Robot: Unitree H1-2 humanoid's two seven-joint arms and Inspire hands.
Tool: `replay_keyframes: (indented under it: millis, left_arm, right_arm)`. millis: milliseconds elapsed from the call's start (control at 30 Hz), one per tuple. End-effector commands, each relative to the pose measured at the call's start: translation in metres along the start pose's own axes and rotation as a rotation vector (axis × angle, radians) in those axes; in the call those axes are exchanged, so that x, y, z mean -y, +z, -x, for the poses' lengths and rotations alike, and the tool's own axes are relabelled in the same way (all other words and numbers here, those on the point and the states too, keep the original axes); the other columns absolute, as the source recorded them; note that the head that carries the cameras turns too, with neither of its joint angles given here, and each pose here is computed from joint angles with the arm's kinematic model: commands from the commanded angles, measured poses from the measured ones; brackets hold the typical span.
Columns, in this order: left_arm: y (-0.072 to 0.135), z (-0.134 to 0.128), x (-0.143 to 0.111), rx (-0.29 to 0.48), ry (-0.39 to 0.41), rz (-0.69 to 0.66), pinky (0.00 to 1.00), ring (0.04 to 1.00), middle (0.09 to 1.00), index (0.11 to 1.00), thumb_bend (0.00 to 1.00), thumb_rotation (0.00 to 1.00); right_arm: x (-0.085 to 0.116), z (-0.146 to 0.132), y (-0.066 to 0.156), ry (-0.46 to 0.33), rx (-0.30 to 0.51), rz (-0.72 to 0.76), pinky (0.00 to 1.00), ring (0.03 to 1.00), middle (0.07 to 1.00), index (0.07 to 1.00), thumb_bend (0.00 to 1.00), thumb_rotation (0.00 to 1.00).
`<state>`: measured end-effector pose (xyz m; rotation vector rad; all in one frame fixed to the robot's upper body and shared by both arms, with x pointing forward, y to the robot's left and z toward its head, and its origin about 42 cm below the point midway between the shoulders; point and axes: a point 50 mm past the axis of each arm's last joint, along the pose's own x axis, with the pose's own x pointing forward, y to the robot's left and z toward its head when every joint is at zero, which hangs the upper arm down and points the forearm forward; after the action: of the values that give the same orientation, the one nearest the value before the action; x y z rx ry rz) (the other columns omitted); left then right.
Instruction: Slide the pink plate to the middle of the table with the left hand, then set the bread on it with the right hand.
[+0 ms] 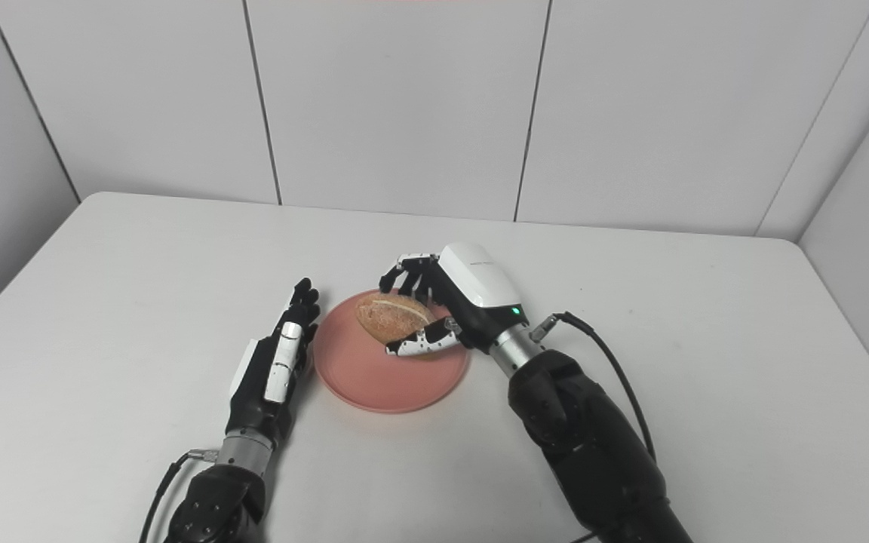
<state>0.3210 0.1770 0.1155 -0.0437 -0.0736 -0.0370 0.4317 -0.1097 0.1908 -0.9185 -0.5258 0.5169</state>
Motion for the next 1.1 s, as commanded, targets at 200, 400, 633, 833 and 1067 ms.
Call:
replay_keyframes:
  millis: [200, 400, 633, 833, 1067]
  left_arm:
    - [0.017, -0.022, 0.002, 0.081, 0.028, -0.008, 1.0, 1.0, 1.0, 1.0, 0.68, 1.0]
    - [0.017, -0.022, 0.002, 0.08, 0.024, -0.007, 1.0, 1.0, 1.0, 1.0, 0.68, 1.0]
    - [0.017, -0.02, 0.003, 0.085, 0.016, -0.002, 1.0, 1.0, 1.0, 1.0, 0.67, 1.0]
    - [0.016, -0.017, 0.005, 0.07, 0.003, 0.003, 1.0, 1.0, 1.0, 1.0, 0.68, 1.0]
    - [0.017, -0.015, 0.004, 0.064, -0.014, 0.014, 1.0, 1.0, 1.0, 1.0, 0.68, 1.0]
  right_arm:
    - [0.009, -0.019, 0.015, -0.025, 0.072, 0.024, 0.3, 0.379, 0.435, 0.528, 0.51, 0.0]
    - [0.003, -0.019, 0.014, -0.001, 0.062, 0.017, 0.3, 0.371, 0.429, 0.533, 0.51, 0.0]
    - [0.0, -0.02, 0.011, 0.017, 0.056, 0.02, 0.31, 0.381, 0.425, 0.539, 0.51, 0.0]
    - [0.001, -0.019, 0.007, 0.028, 0.043, 0.021, 0.45, 0.538, 0.533, 0.512, 0.51, 0.05]
    - [0.008, -0.013, 0.009, 0.028, 0.044, 0.016, 0.58, 0.667, 0.705, 0.719, 0.56, 0.35]
